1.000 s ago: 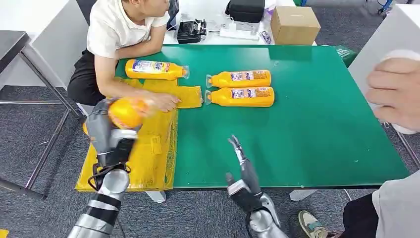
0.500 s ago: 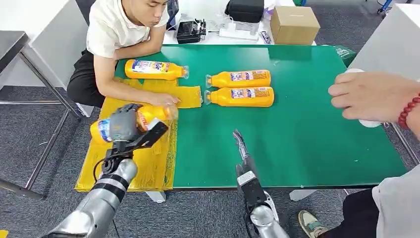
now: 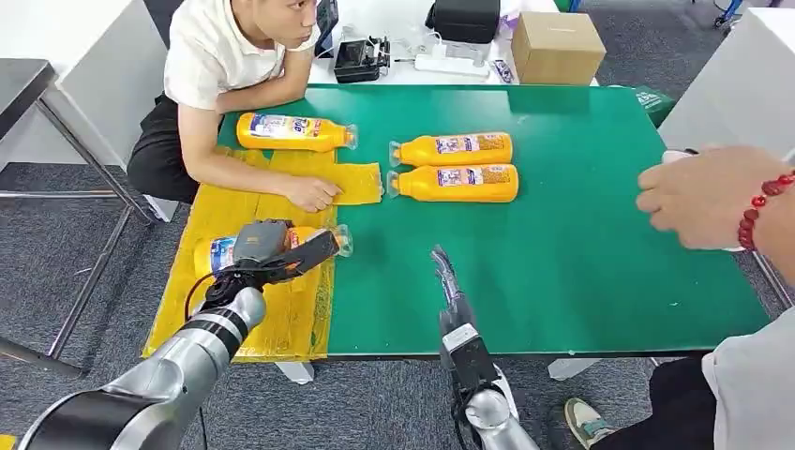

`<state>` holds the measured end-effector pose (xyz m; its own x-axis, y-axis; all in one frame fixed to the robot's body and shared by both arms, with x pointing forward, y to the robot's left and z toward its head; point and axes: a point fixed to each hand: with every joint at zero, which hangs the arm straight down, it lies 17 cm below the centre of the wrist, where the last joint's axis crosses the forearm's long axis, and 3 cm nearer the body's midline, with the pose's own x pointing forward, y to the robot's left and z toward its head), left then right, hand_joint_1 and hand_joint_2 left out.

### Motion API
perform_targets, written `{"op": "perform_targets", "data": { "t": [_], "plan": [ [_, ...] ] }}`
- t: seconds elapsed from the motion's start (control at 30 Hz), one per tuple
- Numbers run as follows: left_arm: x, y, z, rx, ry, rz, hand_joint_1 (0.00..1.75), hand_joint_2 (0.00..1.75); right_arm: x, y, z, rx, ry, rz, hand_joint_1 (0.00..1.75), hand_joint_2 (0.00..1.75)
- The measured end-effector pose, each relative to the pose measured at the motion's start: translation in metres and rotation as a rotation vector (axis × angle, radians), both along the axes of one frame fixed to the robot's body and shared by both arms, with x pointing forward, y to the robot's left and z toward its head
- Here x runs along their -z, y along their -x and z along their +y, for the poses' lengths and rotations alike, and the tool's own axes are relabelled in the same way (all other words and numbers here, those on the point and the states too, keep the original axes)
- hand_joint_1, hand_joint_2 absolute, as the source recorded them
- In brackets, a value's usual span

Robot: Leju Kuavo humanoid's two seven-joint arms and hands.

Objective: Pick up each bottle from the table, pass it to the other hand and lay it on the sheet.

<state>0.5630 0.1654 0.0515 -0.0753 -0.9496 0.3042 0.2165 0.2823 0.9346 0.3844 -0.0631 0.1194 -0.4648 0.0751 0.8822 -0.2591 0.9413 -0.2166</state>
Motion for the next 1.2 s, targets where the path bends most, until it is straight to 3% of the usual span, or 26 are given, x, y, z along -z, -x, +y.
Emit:
{"op": "perform_targets", "data": {
  "t": [0.07, 0.1, 0.13, 0.17, 0.3, 0.33, 0.73, 1.13, 1.2],
  "plan": [
    [0.001, 0.0, 0.0, 0.002, -0.003, 0.006, 0.14, 1.75, 0.0, 0.0, 0.0, 0.0, 0.0, 0.001, 0.0, 0.0],
    [0.003, 0.001, 0.0, 0.003, 0.0, 0.017, 0.0, 1.75, 0.0, 0.0, 0.0, 0.0, 0.0, 0.001, 0.0, 0.0],
    [0.005, 0.001, -0.001, 0.003, 0.007, 0.035, 0.0, 1.75, 0.001, 0.0, 0.0, 0.0, 0.0, 0.002, 0.0, 0.0],
    [0.01, 0.003, -0.002, 0.005, 0.022, 0.07, 0.0, 0.0, 0.001, 0.0, 0.0, 0.0, 0.0, 0.002, 0.0, 0.0],
    [0.025, 0.012, -0.011, 0.028, 0.122, 0.183, 0.0, 0.0, 0.003, 0.0, 0.0, 0.0, -0.001, 0.008, 0.0, 0.0],
    [0.026, 0.014, -0.016, 0.036, 0.194, 0.232, 0.0, 1.75, 0.003, 0.0, 0.0, 0.0, -0.003, 0.01, 0.0, 0.0],
    [0.002, 0.041, -0.069, 0.173, 0.89, 0.468, 0.0, 1.75, -0.001, -0.006, -0.002, 0.029, -0.022, 0.01, 0.0, 0.0],
    [-0.021, 0.05, -0.072, 0.212, 1.186, 0.413, 0.0, 1.75, 0.002, -0.007, -0.012, 0.064, -0.007, 0.005, 0.0, 0.0],
    [-0.037, 0.047, -0.063, 0.188, 1.324, 0.323, 0.0, 1.75, 0.003, -0.006, -0.017, 0.094, 0.009, -0.008, 0.0, 0.0]
  ]
}}
